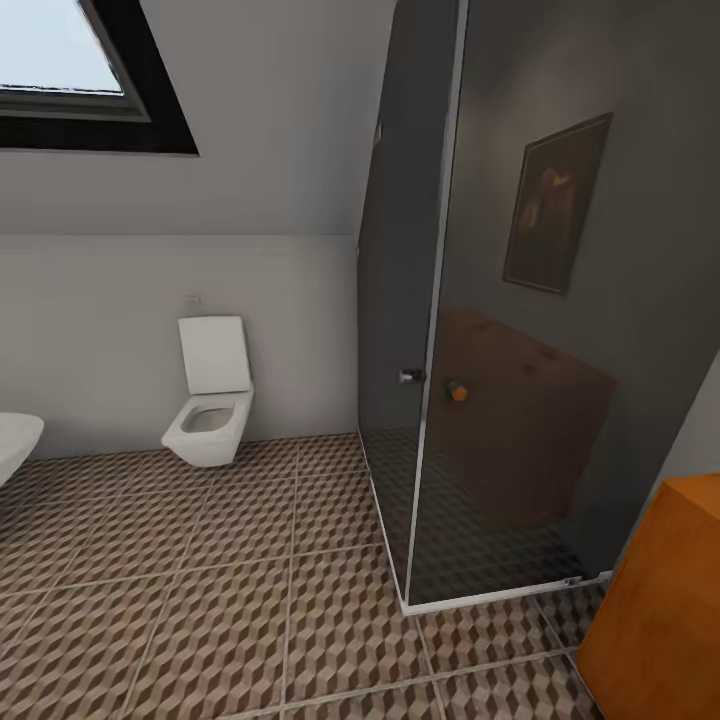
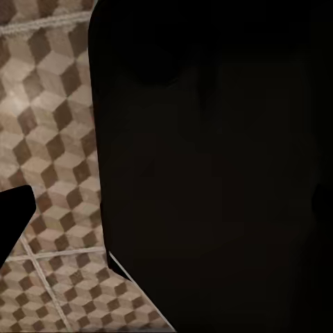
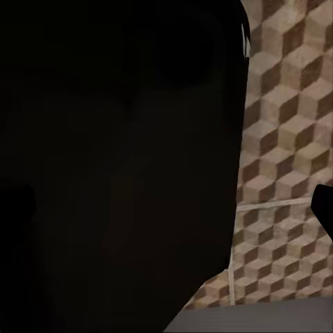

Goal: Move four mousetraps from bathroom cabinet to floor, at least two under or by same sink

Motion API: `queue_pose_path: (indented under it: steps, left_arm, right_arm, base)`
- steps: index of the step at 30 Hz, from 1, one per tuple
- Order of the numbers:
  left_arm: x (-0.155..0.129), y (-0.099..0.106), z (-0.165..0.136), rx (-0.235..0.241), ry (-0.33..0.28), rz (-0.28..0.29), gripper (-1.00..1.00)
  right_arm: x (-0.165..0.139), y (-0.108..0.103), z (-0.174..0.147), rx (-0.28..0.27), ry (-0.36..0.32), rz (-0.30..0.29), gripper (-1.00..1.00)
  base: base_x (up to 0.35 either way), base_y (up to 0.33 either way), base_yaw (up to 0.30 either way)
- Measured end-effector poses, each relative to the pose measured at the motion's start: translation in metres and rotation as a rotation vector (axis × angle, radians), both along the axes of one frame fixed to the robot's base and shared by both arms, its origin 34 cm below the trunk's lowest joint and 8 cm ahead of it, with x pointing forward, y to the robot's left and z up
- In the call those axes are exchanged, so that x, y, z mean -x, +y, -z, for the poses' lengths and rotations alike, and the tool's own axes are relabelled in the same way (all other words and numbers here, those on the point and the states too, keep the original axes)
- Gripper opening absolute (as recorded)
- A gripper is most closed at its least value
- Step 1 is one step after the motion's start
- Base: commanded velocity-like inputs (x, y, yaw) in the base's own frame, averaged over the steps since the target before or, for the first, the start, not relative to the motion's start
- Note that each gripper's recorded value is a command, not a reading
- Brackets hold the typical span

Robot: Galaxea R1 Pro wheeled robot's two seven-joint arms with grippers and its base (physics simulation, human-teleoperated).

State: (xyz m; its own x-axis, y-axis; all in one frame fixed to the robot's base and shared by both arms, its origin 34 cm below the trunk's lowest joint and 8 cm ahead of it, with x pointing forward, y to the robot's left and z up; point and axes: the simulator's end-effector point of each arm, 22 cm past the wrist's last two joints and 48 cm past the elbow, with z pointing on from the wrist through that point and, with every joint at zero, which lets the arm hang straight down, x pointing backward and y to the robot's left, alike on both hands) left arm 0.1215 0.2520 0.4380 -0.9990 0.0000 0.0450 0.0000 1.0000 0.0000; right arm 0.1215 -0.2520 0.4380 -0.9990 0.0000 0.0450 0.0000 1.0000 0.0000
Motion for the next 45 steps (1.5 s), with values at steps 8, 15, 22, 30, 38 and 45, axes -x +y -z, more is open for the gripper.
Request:
queue_pose_path:
  steps: [8, 15, 22, 30, 38, 45]
  left_arm:
    - [0.026, -0.031, -0.002, 0.042, 0.029, -0.001, 1.0]
    - [0.052, -0.062, -0.007, 0.08, 0.053, -0.005, 1.0]
    - [0.054, -0.07, -0.007, 0.09, 0.053, -0.007, 1.0]
    - [0.039, -0.068, -0.006, 0.082, 0.024, -0.007, 1.0]
    - [0.019, -0.066, -0.005, 0.079, -0.012, -0.006, 1.0]
    - [-0.002, -0.06, -0.003, 0.048, -0.032, -0.005, 1.0]
  right_arm:
    - [-0.02, 0.025, 0.0, -0.032, -0.019, -0.002, 1.0]
    - [-0.04, 0.044, 0.0, -0.057, -0.049, -0.001, 1.0]
    - [-0.042, 0.044, 0.0, -0.057, -0.053, -0.003, 1.0]
    - [-0.058, 0.038, -0.001, -0.049, -0.105, -0.006, 1.0]
    - [-0.094, 0.03, -0.003, -0.041, -0.2, -0.012, 1.0]
    - [-0.128, 0.025, -0.008, -0.035, -0.288, -0.046, 1.0]
  base:
    - [0.0, 0.0, 0.0]
    - [0.0, 0.0, 0.0]
    - [0.0, 0.0, 0.0]
    - [0.0, 0.0, 0.0]
    - [0.0, 0.0, 0.0]
    - [0.0, 0.0, 0.0]
